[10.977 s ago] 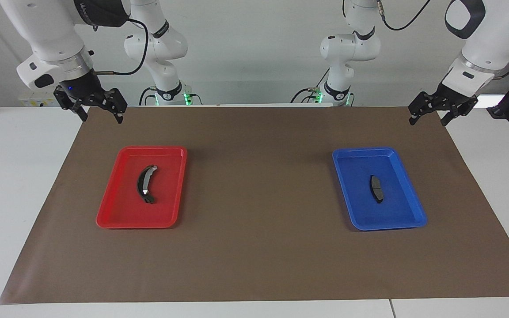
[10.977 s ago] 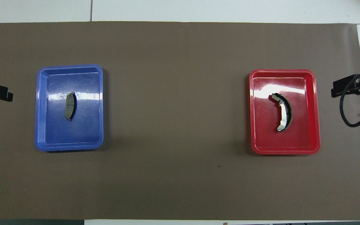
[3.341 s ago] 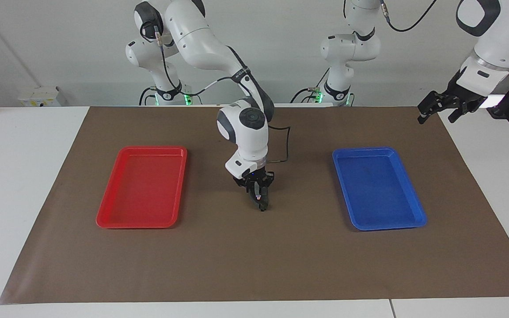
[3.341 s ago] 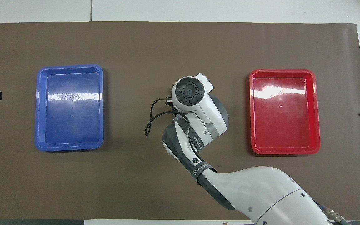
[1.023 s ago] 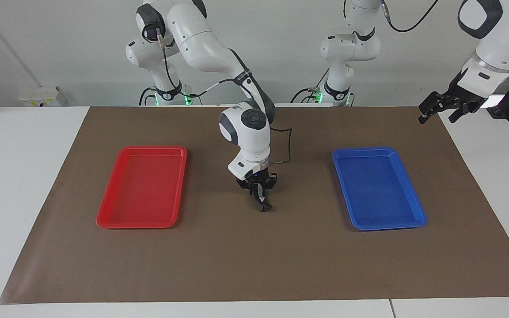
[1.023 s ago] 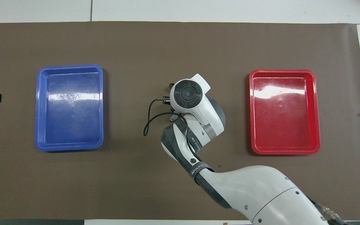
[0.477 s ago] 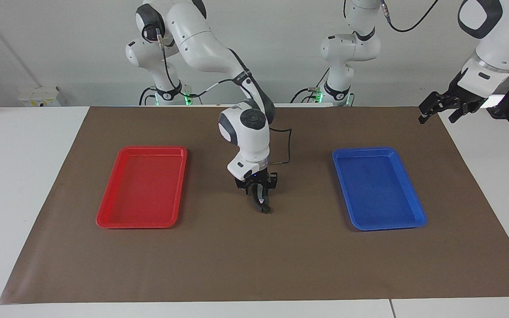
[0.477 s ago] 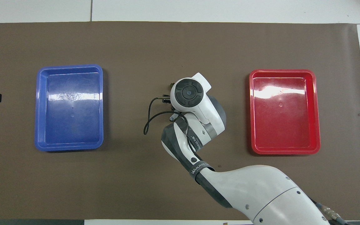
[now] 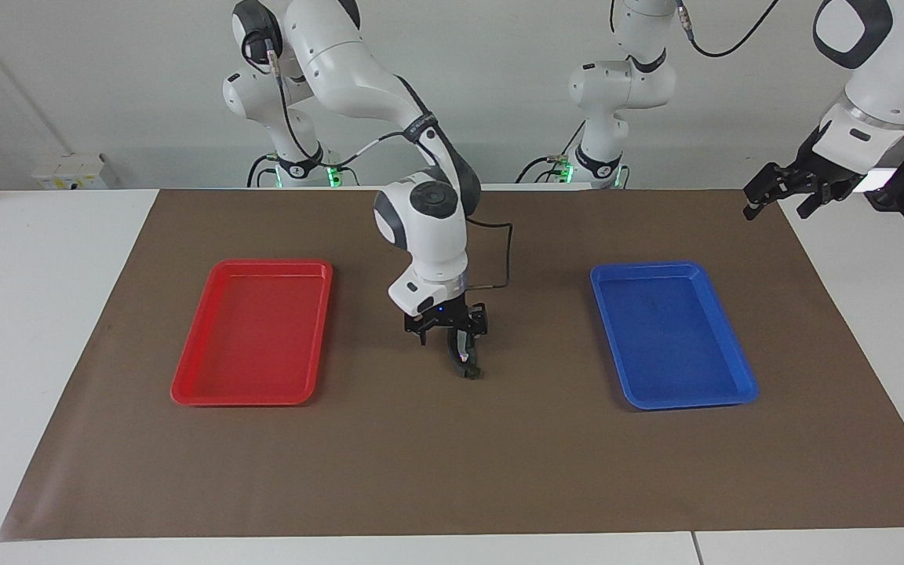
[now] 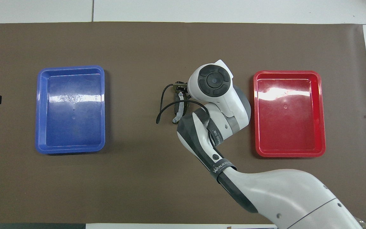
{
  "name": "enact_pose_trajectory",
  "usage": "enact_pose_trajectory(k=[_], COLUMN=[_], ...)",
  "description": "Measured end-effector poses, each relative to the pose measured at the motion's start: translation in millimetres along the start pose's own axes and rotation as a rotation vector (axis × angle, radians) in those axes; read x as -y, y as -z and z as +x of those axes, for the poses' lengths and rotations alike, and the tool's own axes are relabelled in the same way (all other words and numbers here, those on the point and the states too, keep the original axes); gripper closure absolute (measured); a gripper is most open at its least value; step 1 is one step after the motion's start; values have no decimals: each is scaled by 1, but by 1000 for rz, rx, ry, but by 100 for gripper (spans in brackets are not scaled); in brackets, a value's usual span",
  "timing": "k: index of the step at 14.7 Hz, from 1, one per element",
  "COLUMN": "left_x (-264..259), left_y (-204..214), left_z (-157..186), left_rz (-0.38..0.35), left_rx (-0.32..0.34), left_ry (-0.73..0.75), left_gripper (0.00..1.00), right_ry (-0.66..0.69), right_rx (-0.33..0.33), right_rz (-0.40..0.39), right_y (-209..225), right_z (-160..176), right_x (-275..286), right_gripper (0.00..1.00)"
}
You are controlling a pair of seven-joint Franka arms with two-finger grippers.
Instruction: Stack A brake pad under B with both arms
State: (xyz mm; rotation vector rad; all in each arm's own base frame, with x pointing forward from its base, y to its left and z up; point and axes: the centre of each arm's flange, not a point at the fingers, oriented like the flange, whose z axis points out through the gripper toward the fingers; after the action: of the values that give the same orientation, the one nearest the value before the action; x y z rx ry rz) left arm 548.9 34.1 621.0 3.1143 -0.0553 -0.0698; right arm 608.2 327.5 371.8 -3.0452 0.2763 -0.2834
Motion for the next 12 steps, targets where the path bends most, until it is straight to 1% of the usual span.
enact_pose_trajectory(k=[2,6,9,12], left_x=[0,0,0,0], left_y=[0,0,0,0], left_z=[0,0,0,0], left_rz=[0,0,0,0], left_rx=[0,0,0,0], left_ry=[0,0,0,0], left_gripper=[1,1,1,1], right_ry=[-44,-31,-14,1], right_rx=[-19,5,43,96], right_rz=[-28,-75,-101,-119], right_y=[36,95,128,158], right_z=[30,68,80,75], right_x=[-44,-136,-194,-242], right_gripper=[0,0,0,0])
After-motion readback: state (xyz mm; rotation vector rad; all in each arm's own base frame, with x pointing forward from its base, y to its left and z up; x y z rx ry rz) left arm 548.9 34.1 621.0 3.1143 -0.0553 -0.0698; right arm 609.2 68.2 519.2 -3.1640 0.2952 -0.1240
